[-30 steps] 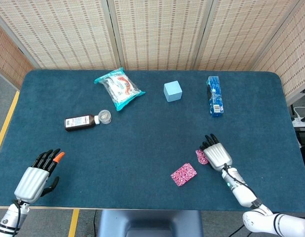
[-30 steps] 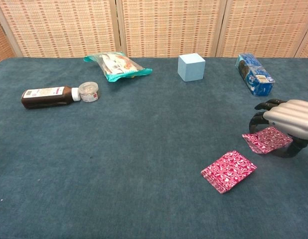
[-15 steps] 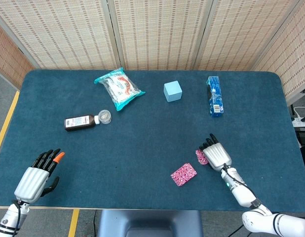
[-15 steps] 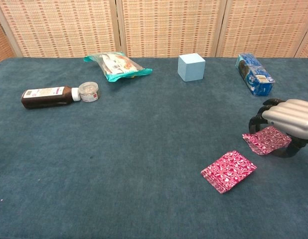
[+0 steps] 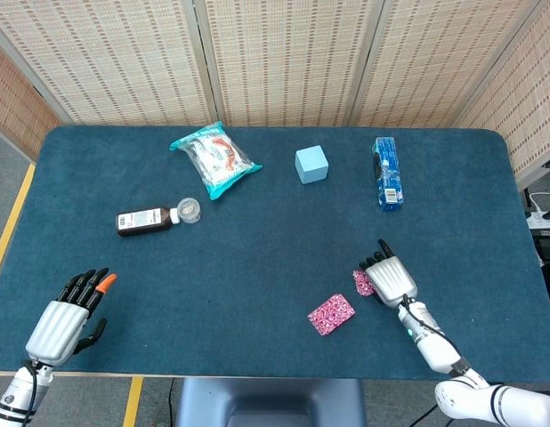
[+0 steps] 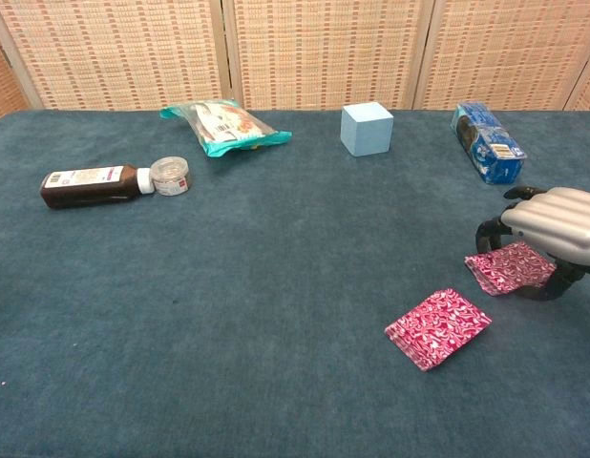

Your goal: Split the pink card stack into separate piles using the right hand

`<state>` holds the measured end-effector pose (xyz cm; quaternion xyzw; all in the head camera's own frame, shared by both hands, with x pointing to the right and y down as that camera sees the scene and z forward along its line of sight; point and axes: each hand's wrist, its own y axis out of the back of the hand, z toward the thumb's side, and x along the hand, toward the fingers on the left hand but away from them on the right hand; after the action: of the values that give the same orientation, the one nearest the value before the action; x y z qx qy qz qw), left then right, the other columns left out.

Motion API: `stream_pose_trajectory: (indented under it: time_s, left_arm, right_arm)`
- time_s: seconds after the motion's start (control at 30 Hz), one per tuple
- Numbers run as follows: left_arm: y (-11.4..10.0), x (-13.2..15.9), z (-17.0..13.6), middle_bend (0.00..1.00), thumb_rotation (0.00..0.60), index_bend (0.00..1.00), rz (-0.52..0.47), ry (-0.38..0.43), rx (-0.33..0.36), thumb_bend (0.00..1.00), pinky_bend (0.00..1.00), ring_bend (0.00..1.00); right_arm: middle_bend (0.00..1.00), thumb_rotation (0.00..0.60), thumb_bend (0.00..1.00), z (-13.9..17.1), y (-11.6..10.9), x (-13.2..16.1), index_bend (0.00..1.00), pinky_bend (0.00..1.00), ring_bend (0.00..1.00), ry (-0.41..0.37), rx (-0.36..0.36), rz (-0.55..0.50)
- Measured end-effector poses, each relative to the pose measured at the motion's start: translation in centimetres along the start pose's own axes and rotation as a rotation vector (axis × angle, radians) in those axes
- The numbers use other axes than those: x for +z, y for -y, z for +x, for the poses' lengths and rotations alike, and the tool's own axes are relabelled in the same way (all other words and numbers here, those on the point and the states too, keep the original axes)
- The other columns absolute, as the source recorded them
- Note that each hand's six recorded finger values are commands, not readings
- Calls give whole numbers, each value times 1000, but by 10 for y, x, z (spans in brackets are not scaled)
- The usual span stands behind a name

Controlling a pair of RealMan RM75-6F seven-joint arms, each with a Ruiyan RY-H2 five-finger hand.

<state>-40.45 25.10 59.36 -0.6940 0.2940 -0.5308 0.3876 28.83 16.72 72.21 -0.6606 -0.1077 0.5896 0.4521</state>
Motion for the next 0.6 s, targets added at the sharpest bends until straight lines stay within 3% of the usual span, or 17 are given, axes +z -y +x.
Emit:
stream_pose_trajectory:
  time_s: [0.37, 0.6]
  left_arm:
    - [0, 0, 0, 0, 600, 0, 0, 0, 0, 465, 119, 0]
    - [0, 2, 0, 0, 600, 0, -2, 4, -1, 463, 119, 0]
  right_arm:
    - [410, 600, 212, 6, -14, 4, 550, 37, 243, -14, -36, -17]
    - [410, 600, 212, 9, -30, 26, 554, 37, 243, -59, -68, -42]
